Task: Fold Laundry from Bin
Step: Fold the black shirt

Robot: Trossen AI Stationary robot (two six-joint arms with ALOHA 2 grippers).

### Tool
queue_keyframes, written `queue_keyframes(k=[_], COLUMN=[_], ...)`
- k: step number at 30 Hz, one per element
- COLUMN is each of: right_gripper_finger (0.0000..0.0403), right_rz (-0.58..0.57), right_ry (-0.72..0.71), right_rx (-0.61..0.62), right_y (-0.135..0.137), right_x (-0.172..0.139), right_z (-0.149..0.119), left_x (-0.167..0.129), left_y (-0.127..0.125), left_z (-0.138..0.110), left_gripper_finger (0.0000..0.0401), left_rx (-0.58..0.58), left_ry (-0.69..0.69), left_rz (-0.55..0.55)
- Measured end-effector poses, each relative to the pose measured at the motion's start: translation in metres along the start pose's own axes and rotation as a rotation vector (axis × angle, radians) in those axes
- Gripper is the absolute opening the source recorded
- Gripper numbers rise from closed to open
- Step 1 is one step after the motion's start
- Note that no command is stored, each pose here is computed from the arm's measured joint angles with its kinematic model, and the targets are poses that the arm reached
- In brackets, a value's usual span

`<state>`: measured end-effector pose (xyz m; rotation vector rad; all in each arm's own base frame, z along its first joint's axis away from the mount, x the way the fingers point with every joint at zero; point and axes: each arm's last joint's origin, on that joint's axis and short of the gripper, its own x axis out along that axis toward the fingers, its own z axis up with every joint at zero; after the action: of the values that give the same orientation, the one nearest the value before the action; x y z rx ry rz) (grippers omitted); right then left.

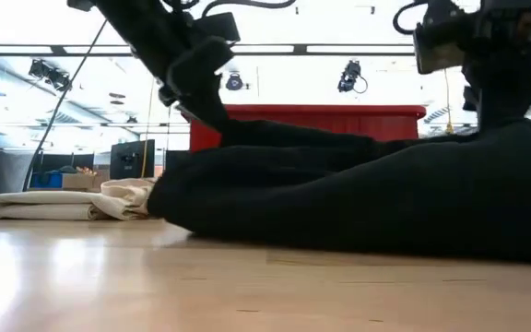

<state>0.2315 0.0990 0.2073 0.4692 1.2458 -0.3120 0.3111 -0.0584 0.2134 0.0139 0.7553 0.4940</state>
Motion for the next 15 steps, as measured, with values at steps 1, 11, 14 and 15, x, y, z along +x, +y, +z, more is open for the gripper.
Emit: queue_keyframes(k=[1,11,14,15], right_gripper_finger=[0.0022,0.0045,0.0083,0.0099], right_rz=[0.005,0.051,0.054,0.054], right_ry=[0.014,0.125,0.169,0.195], right_rx=[0.014,0.049,0.068,0.082], right_y=[-0.001,-0.002,-0.003,-0.004], right_x=[0.002,0.006,0.006,0.006], right_z=[-0.002,-0.008,-0.011,-0.012], left_x=[0.002,0.009,0.012,0.012], left_y=[0.002,0.008,0.006,0.006], left_z=[0.003,0.026,0.028,0.028], left_gripper_finger=[0.0012,0.0012,0.0012,0.0012], left_rx=[-0.002,0.036,0.046,0.048], left_ry=[-0.011,-0.153,-0.171,-0.167], left_rz=[-0.002,-0.125,-0.174,-0.187])
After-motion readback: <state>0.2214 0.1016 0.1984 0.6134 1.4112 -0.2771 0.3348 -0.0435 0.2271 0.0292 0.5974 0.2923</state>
